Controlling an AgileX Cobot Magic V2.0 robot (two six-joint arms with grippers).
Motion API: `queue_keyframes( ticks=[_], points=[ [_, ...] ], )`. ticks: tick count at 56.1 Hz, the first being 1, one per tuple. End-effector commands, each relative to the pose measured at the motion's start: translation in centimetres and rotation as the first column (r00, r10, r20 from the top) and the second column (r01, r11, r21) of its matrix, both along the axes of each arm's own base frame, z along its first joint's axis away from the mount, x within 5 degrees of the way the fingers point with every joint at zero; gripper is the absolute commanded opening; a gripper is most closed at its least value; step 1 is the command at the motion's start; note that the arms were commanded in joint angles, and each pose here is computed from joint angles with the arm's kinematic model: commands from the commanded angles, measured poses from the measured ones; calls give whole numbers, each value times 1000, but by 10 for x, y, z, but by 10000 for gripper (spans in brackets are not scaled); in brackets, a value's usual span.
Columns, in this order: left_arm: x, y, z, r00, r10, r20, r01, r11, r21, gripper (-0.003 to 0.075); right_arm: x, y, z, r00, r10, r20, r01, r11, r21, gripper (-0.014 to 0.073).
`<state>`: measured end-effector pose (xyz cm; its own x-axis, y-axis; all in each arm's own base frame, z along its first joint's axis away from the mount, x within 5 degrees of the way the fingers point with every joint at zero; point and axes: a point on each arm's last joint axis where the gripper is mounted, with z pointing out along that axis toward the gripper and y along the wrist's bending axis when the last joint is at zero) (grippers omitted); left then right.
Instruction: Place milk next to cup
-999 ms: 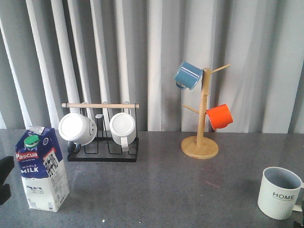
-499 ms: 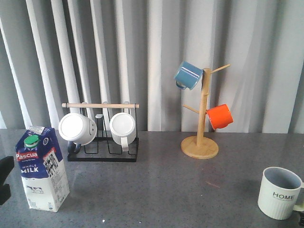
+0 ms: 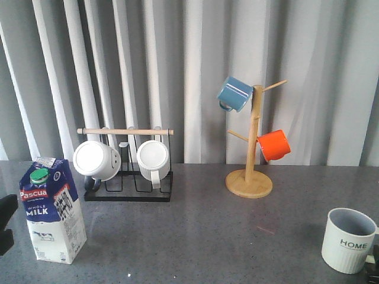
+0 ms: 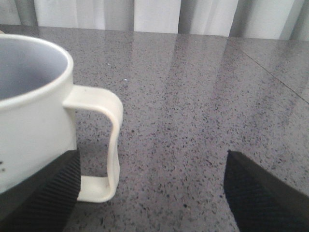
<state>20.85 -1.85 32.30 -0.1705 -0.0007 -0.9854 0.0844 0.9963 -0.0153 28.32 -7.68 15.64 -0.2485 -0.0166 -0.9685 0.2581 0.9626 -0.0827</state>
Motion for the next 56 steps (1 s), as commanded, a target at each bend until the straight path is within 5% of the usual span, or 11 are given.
queue_keyframes(
  ticks=[1,34,42,51,56],
  points=[
    [0,0,21,993,5,121,-2,1000,-28,496,8,-3,23,992,5,129,0,999,-41,582],
    [0,0,21,993,5,121,-2,1000,-28,496,31,-9,13,994,9,108,-4,999,-38,548],
    [0,0,21,993,5,121,-2,1000,-28,496,39,-9,12,994,34,104,-29,998,-48,411],
    [0,0,21,993,5,121,-2,1000,-28,496,42,-7,14,992,54,113,-50,998,-37,86],
    [0,0,21,993,5,121,-2,1000,-28,496,43,-6,16,990,64,125,-61,998,-27,-15]
  ],
)
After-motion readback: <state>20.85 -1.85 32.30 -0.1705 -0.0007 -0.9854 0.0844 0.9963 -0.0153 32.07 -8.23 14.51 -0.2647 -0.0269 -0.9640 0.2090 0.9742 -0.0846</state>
